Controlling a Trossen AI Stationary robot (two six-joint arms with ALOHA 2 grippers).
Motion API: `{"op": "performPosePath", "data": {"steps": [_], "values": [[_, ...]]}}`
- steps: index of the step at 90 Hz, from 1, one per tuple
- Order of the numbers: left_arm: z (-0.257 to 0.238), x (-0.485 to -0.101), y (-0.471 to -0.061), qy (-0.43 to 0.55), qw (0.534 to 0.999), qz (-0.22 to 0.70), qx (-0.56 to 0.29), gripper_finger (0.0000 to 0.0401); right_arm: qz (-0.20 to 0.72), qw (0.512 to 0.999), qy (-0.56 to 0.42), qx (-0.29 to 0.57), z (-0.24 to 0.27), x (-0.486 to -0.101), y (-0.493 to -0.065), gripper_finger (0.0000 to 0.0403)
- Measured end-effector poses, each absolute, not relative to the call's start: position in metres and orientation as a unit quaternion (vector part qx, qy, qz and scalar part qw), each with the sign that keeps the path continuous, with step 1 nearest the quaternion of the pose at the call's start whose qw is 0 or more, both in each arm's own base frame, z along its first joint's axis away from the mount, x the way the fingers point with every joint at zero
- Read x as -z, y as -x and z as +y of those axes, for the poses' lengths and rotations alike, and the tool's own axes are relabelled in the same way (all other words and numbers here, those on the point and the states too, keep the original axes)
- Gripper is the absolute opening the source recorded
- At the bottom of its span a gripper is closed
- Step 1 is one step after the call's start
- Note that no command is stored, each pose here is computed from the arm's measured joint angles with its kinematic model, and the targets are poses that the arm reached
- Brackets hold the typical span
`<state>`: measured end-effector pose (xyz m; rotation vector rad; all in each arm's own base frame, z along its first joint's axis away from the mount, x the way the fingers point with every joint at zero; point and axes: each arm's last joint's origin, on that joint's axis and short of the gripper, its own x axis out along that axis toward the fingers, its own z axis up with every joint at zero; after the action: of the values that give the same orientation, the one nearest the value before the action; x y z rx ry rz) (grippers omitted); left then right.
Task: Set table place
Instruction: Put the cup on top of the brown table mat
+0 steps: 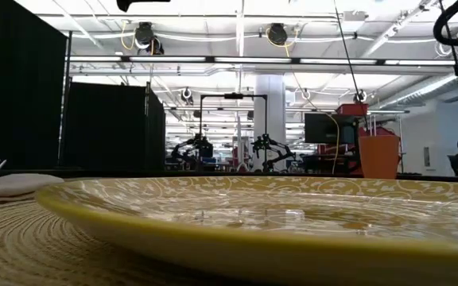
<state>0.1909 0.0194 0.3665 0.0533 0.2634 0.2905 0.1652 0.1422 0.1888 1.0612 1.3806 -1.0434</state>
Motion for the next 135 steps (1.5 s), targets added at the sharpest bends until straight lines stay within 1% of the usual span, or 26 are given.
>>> {"op": "performPosePath", "data": {"steps": [7,16,26,38,43,52,63,72,78,83,91,103,121,135], "values": [[0.019,-0.367,-0.191,-0.026,0.981,0.125,-0.145,0.0081,0.577,0.53,-0.425,0.452,0.13,-0.196,-0.161,0.0096],[0.02,-0.366,-0.194,-0.026,0.981,0.129,-0.144,0.0081,0.551,0.572,-0.409,0.45,0.114,-0.206,-0.16,0.0096],[0.021,-0.362,-0.2,-0.029,0.977,0.142,-0.156,0.0081,0.501,0.651,-0.389,0.416,0.093,-0.221,-0.164,0.0096],[0.025,-0.353,-0.21,-0.032,0.959,0.162,-0.229,0.0081,0.415,0.764,-0.335,0.364,0.068,-0.244,-0.169,0.0096],[0.026,-0.349,-0.216,-0.015,0.956,0.167,-0.243,0.0081,0.37,0.798,-0.311,0.359,0.058,-0.253,-0.17,0.0096],[0.026,-0.341,-0.231,0.003,0.959,0.171,-0.225,0.0081,0.326,0.83,-0.283,0.353,0.041,-0.265,-0.173,0.0096],[0.029,-0.326,-0.258,0.014,0.968,0.178,-0.178,0.0081,0.329,0.853,-0.257,0.313,0.024,-0.272,-0.183,0.0096],[0.038,-0.314,-0.279,0.013,0.969,0.171,-0.177,0.0081,0.311,0.876,-0.233,0.286,0.004,-0.281,-0.193,0.0096],[0.05,-0.313,-0.285,0.001,0.966,0.174,-0.192,0.0081,0.311,0.879,-0.215,0.29,-0.014,-0.291,-0.194,0.0096],[0.063,-0.319,-0.284,0.003,0.963,0.168,-0.213,0.0081,0.32,0.872,-0.209,0.307,-0.031,-0.3,-0.19,0.0096],[0.078,-0.33,-0.274,0.012,0.961,0.149,-0.232,0.0081,0.348,0.844,-0.22,0.345,-0.058,-0.313,-0.177,0.0096],[0.085,-0.345,-0.254,0.021,0.966,0.131,-0.221,0.0081,0.386,0.798,-0.271,0.375,-0.088,-0.321,-0.155,0.0096],[0.082,-0.351,-0.239,0.022,0.965,0.14,-0.222,0.0081,0.453,0.725,-0.299,0.424,-0.126,-0.301,-0.135,0.0098],[0.081,-0.348,-0.239,0.011,0.963,0.156,-0.219,0.0081,0.497,0.694,-0.297,0.427,-0.153,-0.282,-0.137,0.0109]]}}
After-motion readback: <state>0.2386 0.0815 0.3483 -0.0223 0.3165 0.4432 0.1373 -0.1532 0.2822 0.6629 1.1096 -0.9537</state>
